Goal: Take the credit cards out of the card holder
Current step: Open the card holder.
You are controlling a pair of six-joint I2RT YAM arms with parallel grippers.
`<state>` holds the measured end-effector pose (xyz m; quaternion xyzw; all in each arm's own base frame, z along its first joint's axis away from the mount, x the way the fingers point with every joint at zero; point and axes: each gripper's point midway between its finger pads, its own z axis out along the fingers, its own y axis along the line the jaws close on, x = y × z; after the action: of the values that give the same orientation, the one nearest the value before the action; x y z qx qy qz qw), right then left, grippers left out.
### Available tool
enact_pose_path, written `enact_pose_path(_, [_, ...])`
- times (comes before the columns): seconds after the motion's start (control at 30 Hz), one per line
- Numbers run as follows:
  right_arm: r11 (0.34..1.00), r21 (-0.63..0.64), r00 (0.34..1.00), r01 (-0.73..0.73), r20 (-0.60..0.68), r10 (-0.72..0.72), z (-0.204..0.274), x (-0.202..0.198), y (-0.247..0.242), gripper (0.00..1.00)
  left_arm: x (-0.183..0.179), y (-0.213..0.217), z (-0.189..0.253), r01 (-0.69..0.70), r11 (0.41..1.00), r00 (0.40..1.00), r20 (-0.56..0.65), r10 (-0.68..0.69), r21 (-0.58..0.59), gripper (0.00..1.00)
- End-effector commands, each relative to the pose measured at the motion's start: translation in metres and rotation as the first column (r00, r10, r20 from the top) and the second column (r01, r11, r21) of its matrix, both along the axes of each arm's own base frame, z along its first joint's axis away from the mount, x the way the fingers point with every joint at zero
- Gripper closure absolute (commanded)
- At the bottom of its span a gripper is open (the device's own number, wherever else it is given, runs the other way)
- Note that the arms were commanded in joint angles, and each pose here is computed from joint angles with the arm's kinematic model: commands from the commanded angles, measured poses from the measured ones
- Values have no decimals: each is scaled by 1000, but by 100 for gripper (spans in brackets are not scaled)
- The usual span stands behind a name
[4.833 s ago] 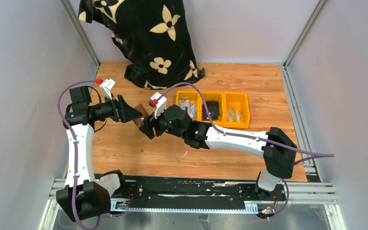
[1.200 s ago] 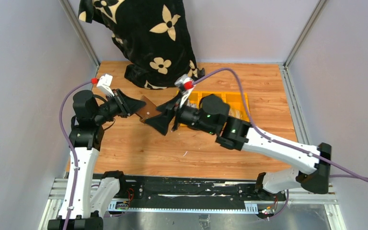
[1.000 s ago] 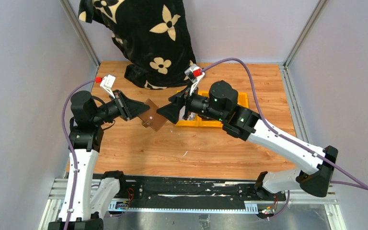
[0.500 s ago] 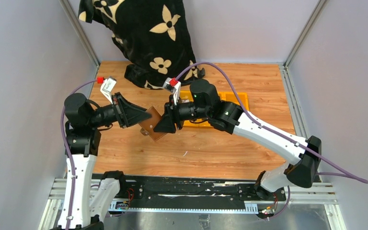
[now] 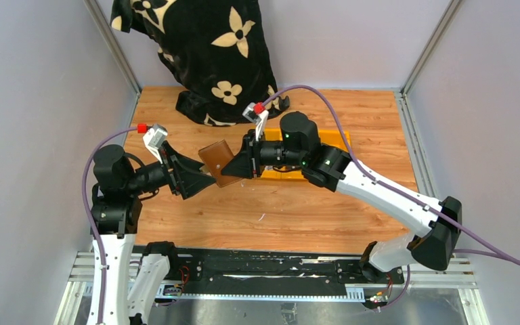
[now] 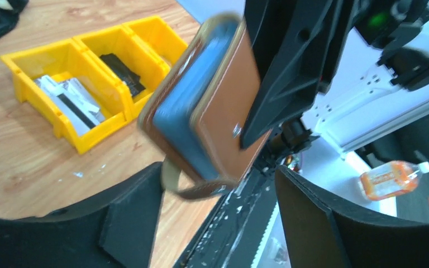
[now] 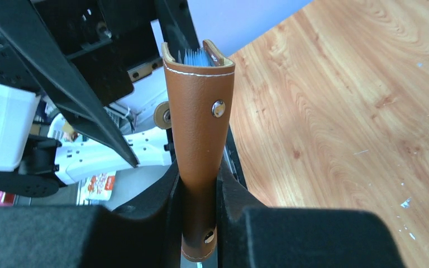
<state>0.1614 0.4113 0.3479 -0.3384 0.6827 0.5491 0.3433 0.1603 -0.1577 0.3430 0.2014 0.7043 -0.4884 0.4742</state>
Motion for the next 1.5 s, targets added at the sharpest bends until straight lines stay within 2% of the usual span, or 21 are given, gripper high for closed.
enact_pose_path(0.0, [987, 138, 996, 76, 44, -83, 41, 12, -13, 100, -3, 3, -17, -13, 998, 1000, 4, 13, 55, 30])
enact_pose_path(0.1, [987, 142, 996, 76, 42, -83, 41, 11, -14, 100, 7, 10, -18, -84, 992, 996, 34, 81, 92, 52])
enact_pose_path(0.17, [987, 143, 996, 75, 39, -81, 40, 11, -14, 100, 19, 19, -20, -170, 978, 985, 49, 165, 117, 62])
enact_pose_path(0.33, [986, 143, 995, 82, 39, -89, 38, 11, -16, 100, 39, 37, -23, -323, 935, 946, 50, 319, 148, 74])
enact_pose_path(0.43, [984, 143, 993, 103, 38, -109, 37, 13, -18, 100, 41, 40, -20, -354, 927, 935, 42, 352, 125, 68])
enact_pose_path(0.47, [984, 141, 992, 112, 35, -118, 36, 15, -18, 100, 38, 36, -19, -335, 936, 942, 38, 333, 110, 62])
enact_pose_path(0.57, [975, 152, 987, 161, 4, -163, 38, 21, -19, 100, 9, 14, -10, -161, 986, 986, 55, 158, 51, 37])
enact_pose_path(0.6, [970, 157, 983, 183, -12, -184, 39, 25, -18, 100, 5, 13, -10, -151, 987, 987, 67, 147, 50, 34])
enact_pose_path(0.67, [958, 165, 972, 235, -62, -228, 40, 32, -17, 100, 3, 15, -10, -172, 983, 980, 109, 165, 62, 32])
enact_pose_path(0.77, [940, 173, 951, 293, -154, -268, 37, 39, -9, 100, 14, 27, -8, -278, 958, 953, 142, 266, 68, 30])
enact_pose_path(0.93, [926, 157, 922, 345, -239, -303, 32, 36, 4, 100, 40, 49, 1, -453, 891, 883, 156, 442, 39, 34])
enact_pose_path(1.03, [925, 157, 919, 346, -254, -301, 34, 28, 10, 100, 42, 47, 6, -451, 893, 883, 139, 447, -8, 33])
enact_pose_path(1.23, [921, 157, 912, 357, -273, -307, 34, 22, 16, 100, 34, 36, 15, -392, 916, 905, 145, 400, -79, 25])
enact_pose_path(1.3, [921, 157, 911, 356, -277, -304, 34, 21, 17, 100, 36, 40, 14, -417, 906, 893, 153, 423, -70, 24])
enact_pose_path(1.47, [925, 165, 915, 341, -282, -287, 34, 16, 21, 100, 50, 62, 9, -551, 833, 823, 143, 551, -38, 31])
